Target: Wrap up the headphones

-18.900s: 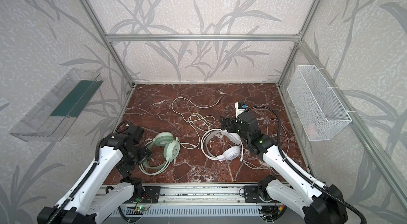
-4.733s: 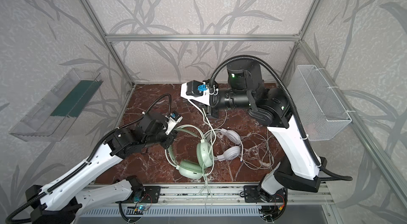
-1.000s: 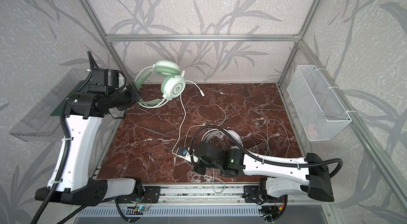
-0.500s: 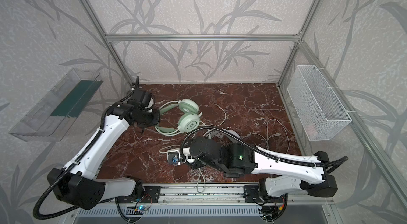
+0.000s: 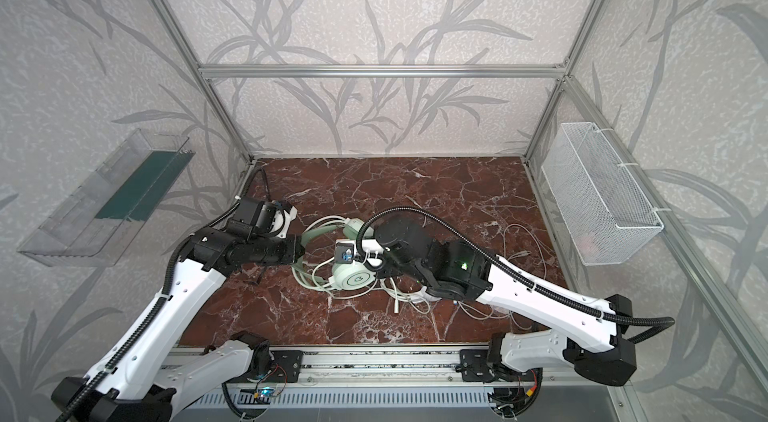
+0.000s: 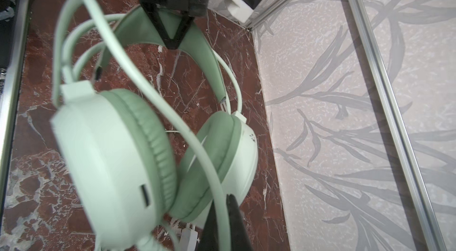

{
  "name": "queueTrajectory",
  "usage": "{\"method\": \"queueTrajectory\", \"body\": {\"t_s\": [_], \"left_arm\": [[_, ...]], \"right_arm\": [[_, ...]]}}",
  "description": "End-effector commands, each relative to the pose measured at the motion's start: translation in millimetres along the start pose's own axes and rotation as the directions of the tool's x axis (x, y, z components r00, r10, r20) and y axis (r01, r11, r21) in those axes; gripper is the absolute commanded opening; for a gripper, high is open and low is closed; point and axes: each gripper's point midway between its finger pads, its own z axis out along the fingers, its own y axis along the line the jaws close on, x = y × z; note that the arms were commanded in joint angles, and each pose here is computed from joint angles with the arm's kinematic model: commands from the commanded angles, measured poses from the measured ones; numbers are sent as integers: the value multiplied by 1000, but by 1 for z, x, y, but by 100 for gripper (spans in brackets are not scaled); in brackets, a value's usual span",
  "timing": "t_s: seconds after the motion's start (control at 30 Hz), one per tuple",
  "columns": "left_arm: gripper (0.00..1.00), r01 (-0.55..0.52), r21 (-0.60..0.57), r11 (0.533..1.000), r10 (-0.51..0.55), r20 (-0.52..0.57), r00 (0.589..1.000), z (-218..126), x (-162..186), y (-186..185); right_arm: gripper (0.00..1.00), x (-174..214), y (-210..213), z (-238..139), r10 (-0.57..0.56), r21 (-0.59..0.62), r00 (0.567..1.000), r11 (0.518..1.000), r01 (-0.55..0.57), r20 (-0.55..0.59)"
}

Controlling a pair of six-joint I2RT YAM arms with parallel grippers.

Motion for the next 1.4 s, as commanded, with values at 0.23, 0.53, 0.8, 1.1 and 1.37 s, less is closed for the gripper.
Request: {"method": "queueTrajectory", "body": {"t_s": [0.23,0.53,0.8,1.1,1.37], "left_arm": [[0,-132,165,977,137,-20,990,-13,28,-36],[0,-153,285,946,149,35,988,-32,22,-61],[0,-166,290,943,149,79,986,-44,22,-62],[0,-154,211,965,116,185,976,-63,2,-53],[0,-192,378,906,83,287,954,-109,-6,-87]], "right_arm": [[0,-30,-45,-3,42,31,993,999,-45,107],[0,-9,-82,40,198,10,975,980,-200,102],[0,10,-93,61,273,-32,955,962,-272,118],[7,2,-91,42,343,-77,909,939,-335,236],[16,48,-86,84,473,-91,867,881,-464,156]]}}
